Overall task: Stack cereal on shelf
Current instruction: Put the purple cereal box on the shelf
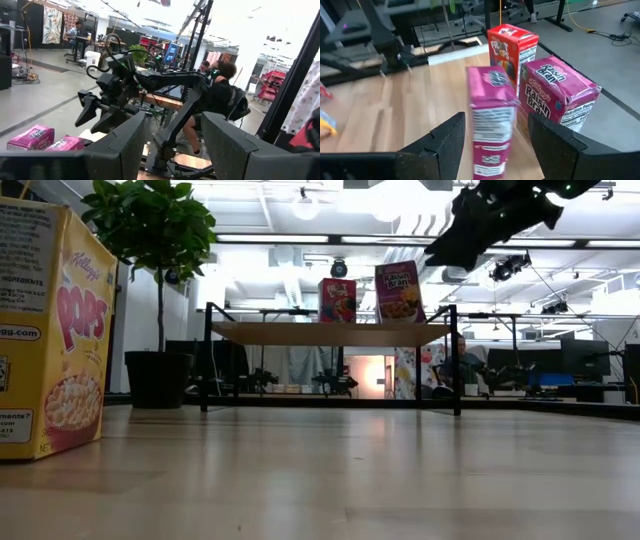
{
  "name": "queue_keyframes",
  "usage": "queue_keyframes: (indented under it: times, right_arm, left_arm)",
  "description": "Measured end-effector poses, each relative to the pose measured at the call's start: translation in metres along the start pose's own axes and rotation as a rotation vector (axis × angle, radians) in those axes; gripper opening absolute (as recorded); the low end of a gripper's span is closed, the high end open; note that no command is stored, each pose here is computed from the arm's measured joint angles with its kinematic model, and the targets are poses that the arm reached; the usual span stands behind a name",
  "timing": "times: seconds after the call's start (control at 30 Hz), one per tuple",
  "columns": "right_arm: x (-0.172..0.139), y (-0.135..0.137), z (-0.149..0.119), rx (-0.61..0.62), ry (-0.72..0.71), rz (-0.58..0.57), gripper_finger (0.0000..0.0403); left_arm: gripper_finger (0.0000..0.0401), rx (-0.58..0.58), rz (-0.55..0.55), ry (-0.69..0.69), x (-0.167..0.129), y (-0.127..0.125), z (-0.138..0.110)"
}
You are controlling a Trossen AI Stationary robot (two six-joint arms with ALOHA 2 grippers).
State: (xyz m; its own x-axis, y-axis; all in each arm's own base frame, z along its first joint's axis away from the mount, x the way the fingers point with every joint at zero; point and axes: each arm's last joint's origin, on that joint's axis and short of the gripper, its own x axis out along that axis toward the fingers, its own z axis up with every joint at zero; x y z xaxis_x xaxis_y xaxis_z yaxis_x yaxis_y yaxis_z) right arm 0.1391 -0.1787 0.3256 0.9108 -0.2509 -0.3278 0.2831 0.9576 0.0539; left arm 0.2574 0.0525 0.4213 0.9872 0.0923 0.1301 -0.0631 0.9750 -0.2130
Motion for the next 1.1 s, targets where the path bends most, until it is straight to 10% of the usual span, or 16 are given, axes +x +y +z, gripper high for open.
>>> queue_keyframes:
  times: [0.2, 0.4, 1.1]
  right_arm:
    - [0.002, 0.012, 0.011, 0.066, -0.063, 0.017, 0.0162]
    - [0.024, 0.025, 0.025, 0.107, -0.16, -0.023, 0.0018]
    - [0.063, 0.022, 0.006, 0.104, -0.016, -0.152, 0.0]
  left_arm:
    - [0.0182, 0.008, 0.0, 0.0, 0.0, 0.0, 0.0]
    - [0.0182, 0.008, 0.0, 0.0, 0.0, 0.0, 0.0]
    - [0.0182, 0.027, 0.0, 0.0, 0.0, 0.0, 0.0]
